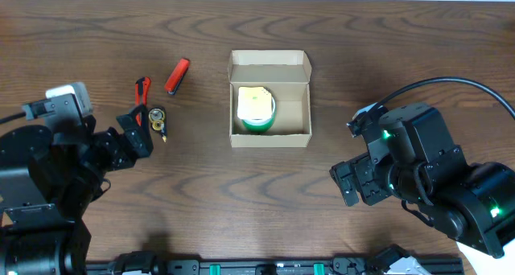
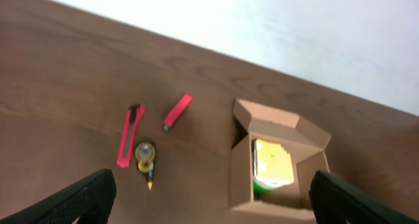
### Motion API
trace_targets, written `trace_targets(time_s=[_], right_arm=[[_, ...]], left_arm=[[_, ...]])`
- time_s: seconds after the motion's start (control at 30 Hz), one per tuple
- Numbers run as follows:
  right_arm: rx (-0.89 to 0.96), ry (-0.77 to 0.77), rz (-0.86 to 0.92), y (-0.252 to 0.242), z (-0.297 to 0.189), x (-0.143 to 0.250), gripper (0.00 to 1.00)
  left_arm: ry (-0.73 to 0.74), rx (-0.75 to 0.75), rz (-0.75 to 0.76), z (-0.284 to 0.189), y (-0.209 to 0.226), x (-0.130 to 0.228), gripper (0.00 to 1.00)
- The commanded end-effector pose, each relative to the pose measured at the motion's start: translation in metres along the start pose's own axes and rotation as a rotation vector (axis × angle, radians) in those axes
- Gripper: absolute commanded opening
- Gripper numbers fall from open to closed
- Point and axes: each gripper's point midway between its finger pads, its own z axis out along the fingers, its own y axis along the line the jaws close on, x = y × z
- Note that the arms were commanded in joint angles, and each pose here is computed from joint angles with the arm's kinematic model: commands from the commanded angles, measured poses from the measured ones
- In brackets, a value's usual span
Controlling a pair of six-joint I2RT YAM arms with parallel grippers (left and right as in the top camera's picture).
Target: Pack container
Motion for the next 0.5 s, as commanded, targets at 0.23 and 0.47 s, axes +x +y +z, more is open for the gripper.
trace_targets(time_s=[0.23,0.47], right_arm=[[0.01,0.005,-0.01,-0.002,0.001,0.001,0.99],[0.01,0.005,-0.01,-0.002,0.001,0.001,0.99]], left_arm=[[0.109,-0.182,0.088,0.082,0.042,-0.016,0.96],[0.291,-0.198,0.185,0.174,0.056,-0.02,1.0]])
